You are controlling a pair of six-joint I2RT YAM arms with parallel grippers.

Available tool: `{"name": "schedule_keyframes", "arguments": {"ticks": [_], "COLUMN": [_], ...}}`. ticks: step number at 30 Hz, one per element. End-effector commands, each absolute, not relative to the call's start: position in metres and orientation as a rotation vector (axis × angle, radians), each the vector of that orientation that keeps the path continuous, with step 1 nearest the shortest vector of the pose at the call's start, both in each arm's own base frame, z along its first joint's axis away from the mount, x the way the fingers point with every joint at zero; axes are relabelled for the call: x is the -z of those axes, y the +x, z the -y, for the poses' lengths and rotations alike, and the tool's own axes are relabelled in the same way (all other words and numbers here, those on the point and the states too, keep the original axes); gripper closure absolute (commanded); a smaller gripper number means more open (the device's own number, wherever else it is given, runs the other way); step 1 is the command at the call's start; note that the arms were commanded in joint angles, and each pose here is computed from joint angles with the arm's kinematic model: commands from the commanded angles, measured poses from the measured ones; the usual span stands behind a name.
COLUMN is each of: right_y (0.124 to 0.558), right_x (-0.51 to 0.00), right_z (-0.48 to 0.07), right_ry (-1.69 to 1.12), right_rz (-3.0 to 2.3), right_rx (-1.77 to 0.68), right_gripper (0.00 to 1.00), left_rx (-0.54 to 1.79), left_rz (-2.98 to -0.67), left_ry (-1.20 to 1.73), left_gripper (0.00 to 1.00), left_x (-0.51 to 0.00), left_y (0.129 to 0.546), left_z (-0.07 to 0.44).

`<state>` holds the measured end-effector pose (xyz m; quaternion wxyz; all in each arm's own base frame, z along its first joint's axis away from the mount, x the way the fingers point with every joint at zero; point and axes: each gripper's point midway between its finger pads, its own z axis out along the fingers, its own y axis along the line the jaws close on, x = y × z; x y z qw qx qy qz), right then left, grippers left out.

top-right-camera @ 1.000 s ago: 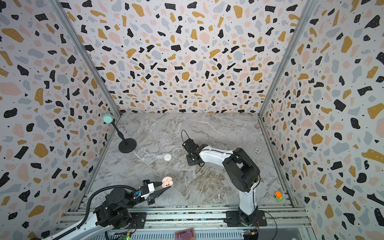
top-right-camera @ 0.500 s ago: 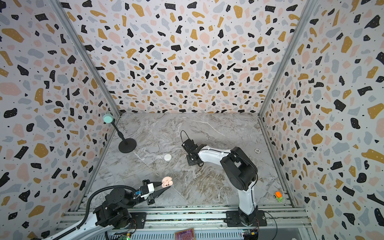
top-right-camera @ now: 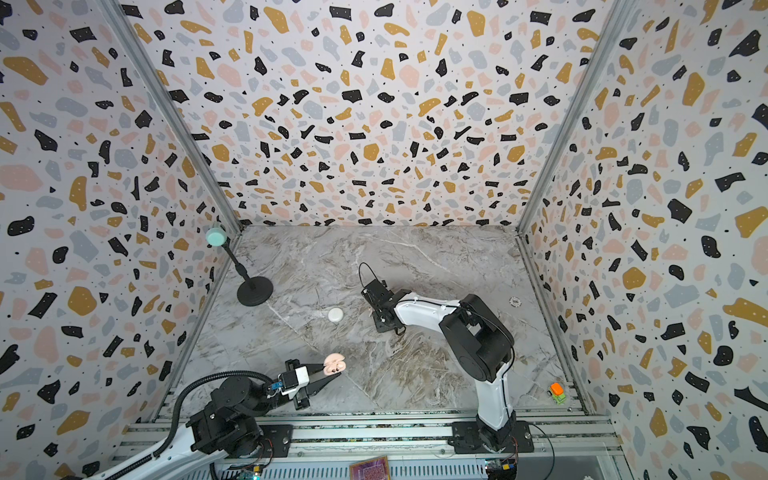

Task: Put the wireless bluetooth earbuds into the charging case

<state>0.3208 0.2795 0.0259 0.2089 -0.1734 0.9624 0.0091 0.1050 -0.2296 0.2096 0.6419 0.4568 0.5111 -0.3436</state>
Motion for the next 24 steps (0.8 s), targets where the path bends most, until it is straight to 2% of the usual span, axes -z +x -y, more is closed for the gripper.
{"name": "schedule_keyframes", "arguments": {"ticks": [1, 9, 24], "right_y": [0.316, 0.317, 0.314], "right_x": [-0.024, -0.029, -0.042], "right_z": [-0.275, -0.277, -0.278], "right_ry": [-0.485, -0.46, -0.377], "right_rz": [-2.702, -2.706, -2.701], "right_rx": [0.013, -0.054, -0.407], "right_gripper": [0.8, 0.83, 0.83], "left_rx": [0.78, 0.778, 0.778], "left_rz": [-1.131, -1.131, -1.133], "left_ry": [1.021, 1.021, 1.022], "left_gripper": [1.0, 1.0, 1.0], "left_x": [-0.217, -0.217, -0.216], "left_y": [0.105, 0.105, 0.105], "left_z": [0.229, 0.228, 0.229]}}
